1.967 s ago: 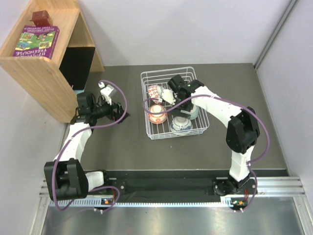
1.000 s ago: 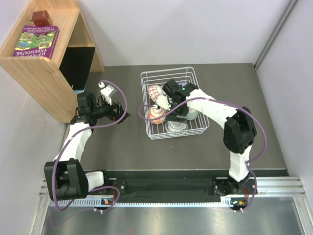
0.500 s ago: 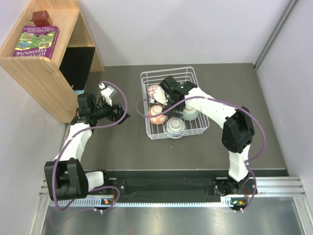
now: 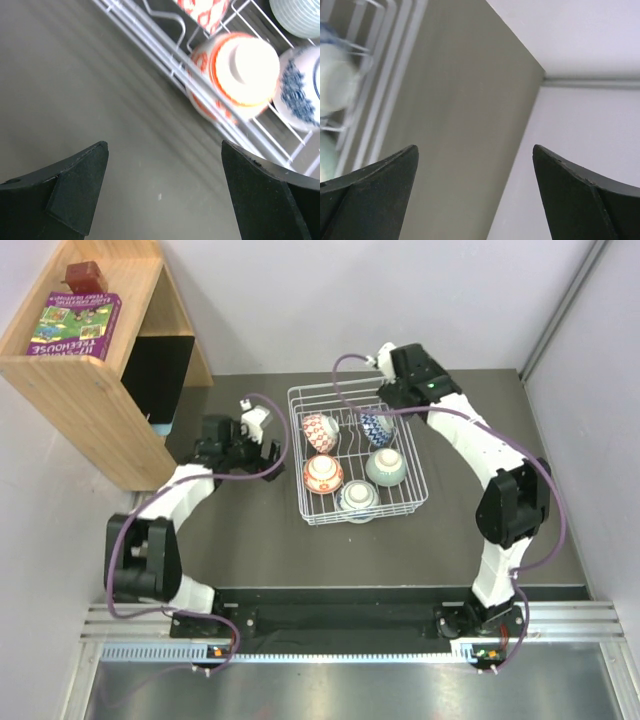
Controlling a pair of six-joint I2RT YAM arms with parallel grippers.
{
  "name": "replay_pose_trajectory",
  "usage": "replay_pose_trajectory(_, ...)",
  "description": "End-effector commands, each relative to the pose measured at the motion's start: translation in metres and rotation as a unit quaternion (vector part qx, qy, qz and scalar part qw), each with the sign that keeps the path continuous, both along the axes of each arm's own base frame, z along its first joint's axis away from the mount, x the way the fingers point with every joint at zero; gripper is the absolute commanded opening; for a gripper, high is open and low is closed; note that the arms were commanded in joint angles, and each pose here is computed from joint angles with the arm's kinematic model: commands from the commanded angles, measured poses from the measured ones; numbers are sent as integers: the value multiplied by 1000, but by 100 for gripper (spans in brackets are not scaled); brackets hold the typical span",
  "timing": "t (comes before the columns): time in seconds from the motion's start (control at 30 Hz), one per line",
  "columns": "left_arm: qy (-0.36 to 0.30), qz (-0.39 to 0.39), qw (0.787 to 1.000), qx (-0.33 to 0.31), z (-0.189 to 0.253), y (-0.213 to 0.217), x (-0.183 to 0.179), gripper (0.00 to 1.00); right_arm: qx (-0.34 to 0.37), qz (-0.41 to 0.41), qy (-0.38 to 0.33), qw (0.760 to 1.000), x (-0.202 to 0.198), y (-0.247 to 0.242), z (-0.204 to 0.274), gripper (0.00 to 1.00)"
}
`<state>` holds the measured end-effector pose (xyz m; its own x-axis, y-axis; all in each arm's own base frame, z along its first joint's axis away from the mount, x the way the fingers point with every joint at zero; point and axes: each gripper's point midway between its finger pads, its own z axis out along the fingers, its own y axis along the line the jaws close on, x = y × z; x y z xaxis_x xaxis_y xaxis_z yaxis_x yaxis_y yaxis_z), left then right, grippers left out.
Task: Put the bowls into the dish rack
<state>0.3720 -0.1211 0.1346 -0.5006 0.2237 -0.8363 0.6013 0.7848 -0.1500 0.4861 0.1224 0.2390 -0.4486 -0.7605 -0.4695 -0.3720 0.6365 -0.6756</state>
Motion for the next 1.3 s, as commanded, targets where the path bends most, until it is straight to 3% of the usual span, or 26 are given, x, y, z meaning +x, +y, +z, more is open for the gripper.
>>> replay_pose_trajectory(0.0,-29,42,999,17,9,-7,53,99,11,-58,-53,997,22,-32,12,95)
replay_pose_trajectory(0.23,-13,72,997,39,-16,-2,93,99,37,-90,-27,995,26,-74,-15,94)
replay_pose_trajectory(0.57,-7,68,996,52,-32,-10,116,99,58,-63,71,994,-13,-77,-121,92)
replay_pose_trajectory(0.87,-4,58,997,58,-38,-22,134,99,98,-29,99,990,-29,-58,-129,90)
replay_pose_trajectory(1.27,0,34,997,65,-47,-51,154,99,80,8,129,988,-45,-31,-139,89)
